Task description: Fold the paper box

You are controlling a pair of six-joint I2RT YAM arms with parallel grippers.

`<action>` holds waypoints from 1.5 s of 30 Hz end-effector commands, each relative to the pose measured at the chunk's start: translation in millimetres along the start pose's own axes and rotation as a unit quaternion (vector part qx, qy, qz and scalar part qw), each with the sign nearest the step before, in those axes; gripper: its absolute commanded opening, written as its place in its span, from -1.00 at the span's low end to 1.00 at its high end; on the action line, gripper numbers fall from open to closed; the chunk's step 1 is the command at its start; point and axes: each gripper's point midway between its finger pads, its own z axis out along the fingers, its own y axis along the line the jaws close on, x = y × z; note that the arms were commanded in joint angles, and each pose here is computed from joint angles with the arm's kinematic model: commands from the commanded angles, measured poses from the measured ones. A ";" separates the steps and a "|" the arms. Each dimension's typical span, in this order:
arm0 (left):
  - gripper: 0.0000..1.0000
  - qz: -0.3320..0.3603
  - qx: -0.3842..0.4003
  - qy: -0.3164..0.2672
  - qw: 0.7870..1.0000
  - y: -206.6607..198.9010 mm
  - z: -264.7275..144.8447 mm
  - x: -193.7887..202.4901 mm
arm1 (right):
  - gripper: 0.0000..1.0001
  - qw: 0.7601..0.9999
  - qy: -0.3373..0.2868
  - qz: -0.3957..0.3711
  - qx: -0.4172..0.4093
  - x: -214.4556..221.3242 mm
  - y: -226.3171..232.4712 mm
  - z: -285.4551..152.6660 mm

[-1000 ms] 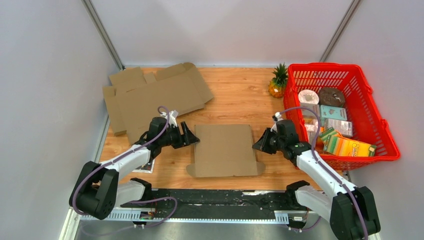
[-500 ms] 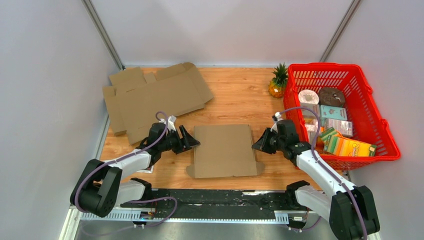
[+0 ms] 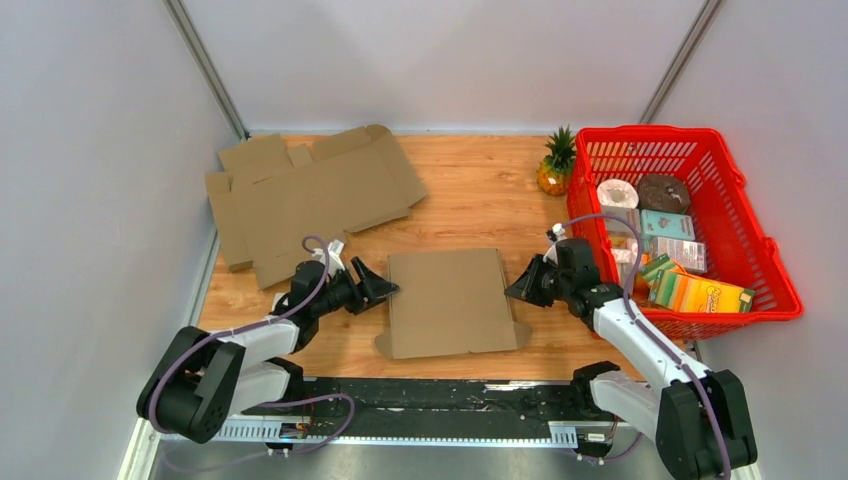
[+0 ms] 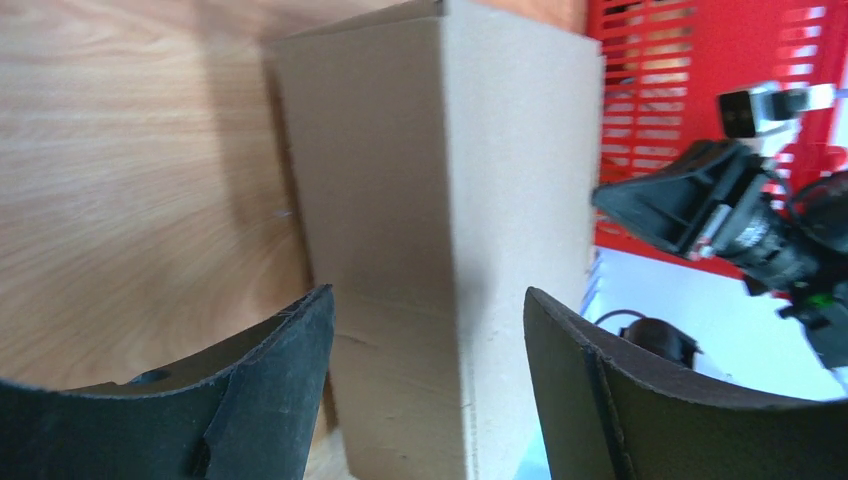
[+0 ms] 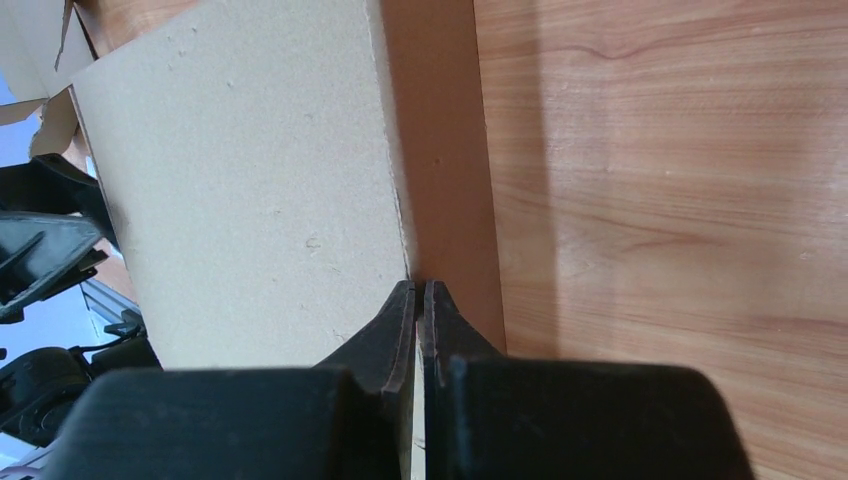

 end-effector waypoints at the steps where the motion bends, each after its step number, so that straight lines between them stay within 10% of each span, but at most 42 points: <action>1: 0.54 0.019 0.084 -0.033 0.996 -43.4 -7.1 -17.6 | -1.00 0.993 0.023 0.024 0.114 22.6 -60.0 2.6; 14: 0.56 0.026 -0.005 -0.071 0.997 -18.9 -29.8 -19.2 | -1.00 0.992 0.020 0.035 0.121 20.0 -65.2 2.0; 36: 0.57 0.001 0.128 0.025 0.991 -58.1 -9.7 0.0 | -1.00 0.992 0.019 0.040 0.120 18.6 -66.6 2.3; 45: 0.58 -0.001 0.016 0.010 1.000 -24.0 -12.1 -1.6 | -1.00 0.991 0.023 0.046 0.120 19.7 -68.3 2.3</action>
